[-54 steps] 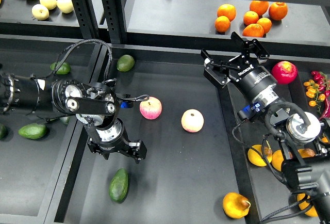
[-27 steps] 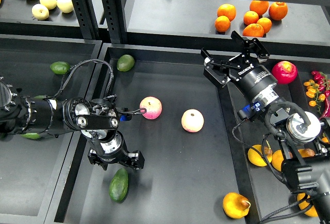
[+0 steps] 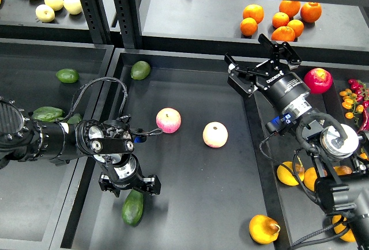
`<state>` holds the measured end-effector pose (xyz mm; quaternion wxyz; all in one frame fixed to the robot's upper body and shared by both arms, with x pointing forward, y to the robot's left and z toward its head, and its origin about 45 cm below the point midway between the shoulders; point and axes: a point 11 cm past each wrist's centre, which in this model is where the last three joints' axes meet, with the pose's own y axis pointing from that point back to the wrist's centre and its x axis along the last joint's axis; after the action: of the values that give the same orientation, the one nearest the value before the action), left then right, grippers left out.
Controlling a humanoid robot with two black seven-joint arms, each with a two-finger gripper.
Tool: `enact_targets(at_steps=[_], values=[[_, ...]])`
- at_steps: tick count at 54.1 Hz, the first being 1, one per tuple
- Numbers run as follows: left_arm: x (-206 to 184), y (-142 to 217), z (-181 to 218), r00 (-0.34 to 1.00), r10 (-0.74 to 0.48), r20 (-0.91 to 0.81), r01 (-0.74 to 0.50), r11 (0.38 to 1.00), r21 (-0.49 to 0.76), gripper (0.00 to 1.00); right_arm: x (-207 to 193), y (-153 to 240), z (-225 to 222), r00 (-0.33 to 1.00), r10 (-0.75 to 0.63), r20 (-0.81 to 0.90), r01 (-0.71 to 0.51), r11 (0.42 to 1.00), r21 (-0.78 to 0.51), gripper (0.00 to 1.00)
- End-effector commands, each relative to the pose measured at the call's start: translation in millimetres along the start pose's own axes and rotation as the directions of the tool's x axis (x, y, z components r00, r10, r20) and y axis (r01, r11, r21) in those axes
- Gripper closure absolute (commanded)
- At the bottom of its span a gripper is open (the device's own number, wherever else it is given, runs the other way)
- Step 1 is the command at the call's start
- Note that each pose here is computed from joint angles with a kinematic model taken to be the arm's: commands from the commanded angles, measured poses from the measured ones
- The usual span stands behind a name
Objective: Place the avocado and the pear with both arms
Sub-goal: 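Lower the left gripper onto the dark green avocado nearest the robot and grasp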
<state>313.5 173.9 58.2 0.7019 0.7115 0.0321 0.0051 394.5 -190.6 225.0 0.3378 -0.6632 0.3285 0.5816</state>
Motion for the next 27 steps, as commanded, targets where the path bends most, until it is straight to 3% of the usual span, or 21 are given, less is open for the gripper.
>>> enact_targets(at_steps=[1, 27], values=[[0.8, -3.8, 1.3, 1.0, 0.005, -0.009, -0.005, 1.0, 0.0, 0.0, -0.2, -0.5, -0.2, 1.0, 0.0, 0.0, 0.0, 1.0, 0.0, 0.0], [-8.8, -21.4, -10.9, 1.0, -0.012, -0.023, 0.013, 1.0, 0.024, 0.02, -3.6, -3.0, -0.3, 1.0, -0.007, -0.005, 0.007, 1.0, -0.003, 0.0]])
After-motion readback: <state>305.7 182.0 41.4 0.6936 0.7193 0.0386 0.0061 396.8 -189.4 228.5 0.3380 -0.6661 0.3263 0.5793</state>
